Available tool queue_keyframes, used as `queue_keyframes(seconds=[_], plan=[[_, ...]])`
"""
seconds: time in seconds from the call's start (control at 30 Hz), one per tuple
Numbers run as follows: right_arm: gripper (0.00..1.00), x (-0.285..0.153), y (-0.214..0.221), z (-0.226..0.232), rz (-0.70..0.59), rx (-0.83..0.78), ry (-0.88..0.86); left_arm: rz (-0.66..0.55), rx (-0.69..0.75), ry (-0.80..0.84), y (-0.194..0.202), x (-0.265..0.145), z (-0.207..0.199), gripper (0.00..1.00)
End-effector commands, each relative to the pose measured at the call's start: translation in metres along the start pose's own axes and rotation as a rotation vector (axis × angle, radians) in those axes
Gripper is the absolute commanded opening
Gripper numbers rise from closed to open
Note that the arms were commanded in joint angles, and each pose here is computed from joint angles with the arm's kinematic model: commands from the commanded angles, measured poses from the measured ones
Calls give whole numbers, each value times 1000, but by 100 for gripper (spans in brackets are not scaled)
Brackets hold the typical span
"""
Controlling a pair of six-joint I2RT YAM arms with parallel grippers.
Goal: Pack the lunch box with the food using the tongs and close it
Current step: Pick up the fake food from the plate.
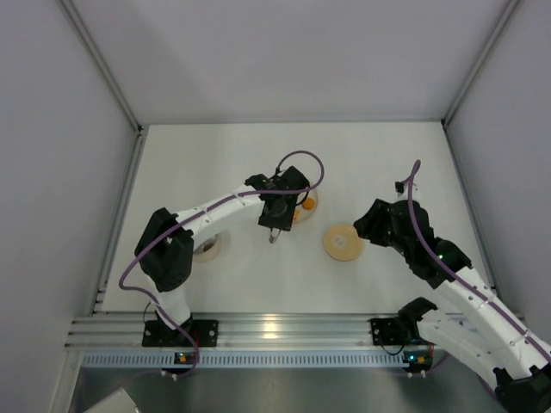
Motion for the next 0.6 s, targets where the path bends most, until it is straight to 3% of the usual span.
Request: queue_keyframes(seconds=[0.0,0.57], plan=[[44,-2,-2,3,-18,-15,-14,-37,-5,26,-8,0,-4,47],[44,0,-2,5,-14,-12,-17,-87,-1,48,-16,-26,-1,38]])
Point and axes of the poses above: each gripper's point midway between its finger pads, its own x axis out along the fingers, its own z axis along the line the jaws close on, y = z × x, the point moved 10 cm from there along -x, back along the fingers, and after that the axes turned 11 degrees about -x, right-handed, at the moved point
